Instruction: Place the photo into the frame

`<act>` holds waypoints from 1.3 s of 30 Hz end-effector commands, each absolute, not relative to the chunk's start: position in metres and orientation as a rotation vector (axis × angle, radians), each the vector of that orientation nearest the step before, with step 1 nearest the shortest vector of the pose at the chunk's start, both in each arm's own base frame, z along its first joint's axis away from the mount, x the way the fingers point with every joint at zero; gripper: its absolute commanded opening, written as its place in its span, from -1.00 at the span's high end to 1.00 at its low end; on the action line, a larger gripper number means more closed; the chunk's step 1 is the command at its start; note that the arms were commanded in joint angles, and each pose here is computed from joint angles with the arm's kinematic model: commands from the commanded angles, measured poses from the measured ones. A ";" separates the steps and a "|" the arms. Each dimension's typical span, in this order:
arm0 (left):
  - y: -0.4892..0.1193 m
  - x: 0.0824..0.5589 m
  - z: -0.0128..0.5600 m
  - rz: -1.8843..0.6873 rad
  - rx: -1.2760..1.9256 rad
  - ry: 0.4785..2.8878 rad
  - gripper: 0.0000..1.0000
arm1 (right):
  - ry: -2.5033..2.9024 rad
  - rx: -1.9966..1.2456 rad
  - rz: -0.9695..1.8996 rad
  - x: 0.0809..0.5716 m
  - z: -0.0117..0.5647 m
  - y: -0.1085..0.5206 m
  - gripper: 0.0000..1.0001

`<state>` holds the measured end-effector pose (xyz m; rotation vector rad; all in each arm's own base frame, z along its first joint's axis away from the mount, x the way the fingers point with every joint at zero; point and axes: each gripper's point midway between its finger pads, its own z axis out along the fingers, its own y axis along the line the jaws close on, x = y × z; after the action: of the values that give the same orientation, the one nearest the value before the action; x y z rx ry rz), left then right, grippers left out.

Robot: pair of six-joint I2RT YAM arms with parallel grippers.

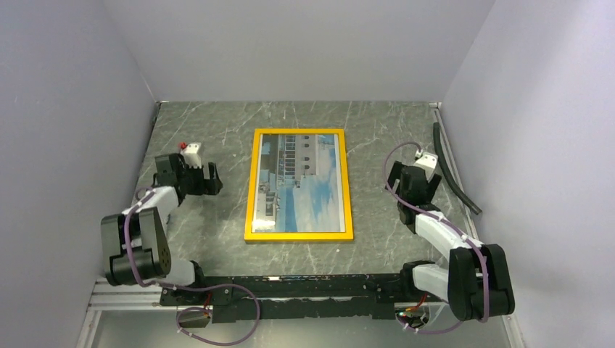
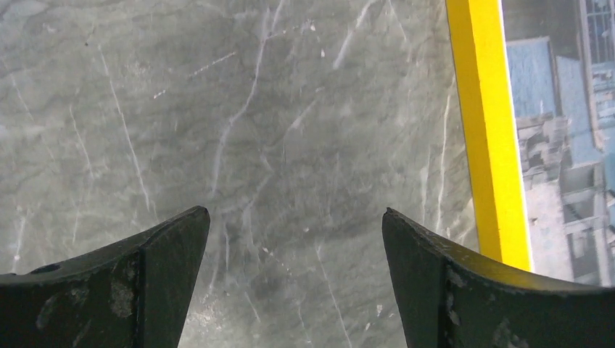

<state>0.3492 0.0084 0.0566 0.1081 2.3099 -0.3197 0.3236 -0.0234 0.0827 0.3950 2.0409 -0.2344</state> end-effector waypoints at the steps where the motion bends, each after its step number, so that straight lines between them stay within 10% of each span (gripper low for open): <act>1: 0.016 0.369 0.099 -0.184 0.161 2.018 -0.89 | 1.757 0.476 -0.296 0.338 0.122 -0.052 -1.00; 39: 0.008 0.396 0.058 -0.159 0.124 1.830 -0.89 | 1.649 0.259 -0.193 0.371 0.099 -0.042 -1.00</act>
<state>0.3854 0.0055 0.0393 0.1300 1.9079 -0.1785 0.3671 -0.0493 0.0870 0.2969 1.6915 -0.2299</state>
